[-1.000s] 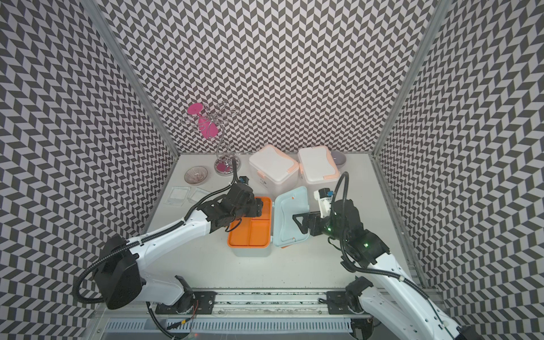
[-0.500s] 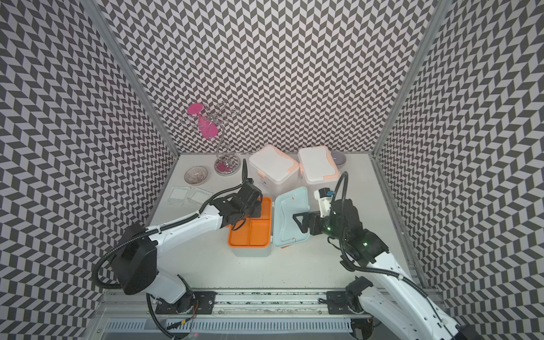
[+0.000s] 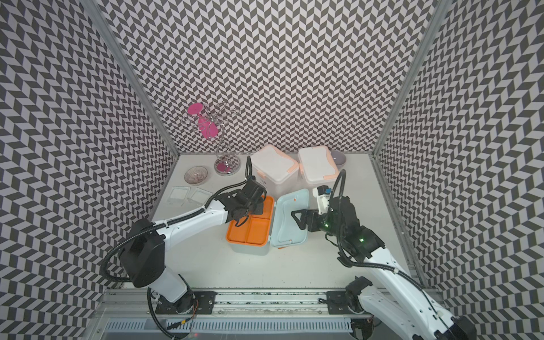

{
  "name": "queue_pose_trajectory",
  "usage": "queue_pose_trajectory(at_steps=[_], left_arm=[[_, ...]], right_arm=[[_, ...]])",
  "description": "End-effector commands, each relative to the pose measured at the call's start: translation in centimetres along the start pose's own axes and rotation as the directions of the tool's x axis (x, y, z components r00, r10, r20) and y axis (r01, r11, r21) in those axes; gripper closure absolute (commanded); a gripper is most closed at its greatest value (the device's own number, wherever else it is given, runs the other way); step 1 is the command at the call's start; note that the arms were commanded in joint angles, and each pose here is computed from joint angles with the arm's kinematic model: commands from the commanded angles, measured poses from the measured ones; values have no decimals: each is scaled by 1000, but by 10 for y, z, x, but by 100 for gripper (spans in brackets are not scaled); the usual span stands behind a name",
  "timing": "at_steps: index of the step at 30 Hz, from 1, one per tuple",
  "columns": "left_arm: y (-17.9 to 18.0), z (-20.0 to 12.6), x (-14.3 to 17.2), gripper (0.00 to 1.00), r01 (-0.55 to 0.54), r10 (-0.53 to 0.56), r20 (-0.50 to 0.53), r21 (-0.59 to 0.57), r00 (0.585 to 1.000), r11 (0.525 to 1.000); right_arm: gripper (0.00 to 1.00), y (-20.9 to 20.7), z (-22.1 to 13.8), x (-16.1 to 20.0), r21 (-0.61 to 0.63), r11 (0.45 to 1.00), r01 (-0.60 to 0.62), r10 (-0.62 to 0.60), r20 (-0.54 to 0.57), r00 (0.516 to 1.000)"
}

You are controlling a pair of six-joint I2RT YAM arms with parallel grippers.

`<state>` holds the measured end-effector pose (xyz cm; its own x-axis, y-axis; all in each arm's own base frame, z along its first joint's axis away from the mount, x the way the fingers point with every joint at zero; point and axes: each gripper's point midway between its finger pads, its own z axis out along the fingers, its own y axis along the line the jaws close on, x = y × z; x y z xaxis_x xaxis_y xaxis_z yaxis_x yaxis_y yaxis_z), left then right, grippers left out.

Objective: Open first aid kits and take out gauze
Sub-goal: Pick up the compartment layer from the first aid kit.

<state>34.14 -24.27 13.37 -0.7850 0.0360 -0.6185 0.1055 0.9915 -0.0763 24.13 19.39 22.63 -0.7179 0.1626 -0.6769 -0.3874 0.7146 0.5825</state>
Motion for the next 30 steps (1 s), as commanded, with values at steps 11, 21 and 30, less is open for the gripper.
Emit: queue_pose_trajectory(at_steps=[11,21,30], left_arm=[[-19,-54,-44,100,58,-76,82,206,994,977],[29,-134,-98,100,95,-191,239,364,952,927],[182,-202,-123,100,320,-412,454,267,790,909]], right_arm=[[14,7,-3,-29,-2,1000,23,-23,102,994],[13,5,-3,-22,-4,1000,31,-30,95,995],[13,3,-7,-18,-3,999,34,-34,98,995]])
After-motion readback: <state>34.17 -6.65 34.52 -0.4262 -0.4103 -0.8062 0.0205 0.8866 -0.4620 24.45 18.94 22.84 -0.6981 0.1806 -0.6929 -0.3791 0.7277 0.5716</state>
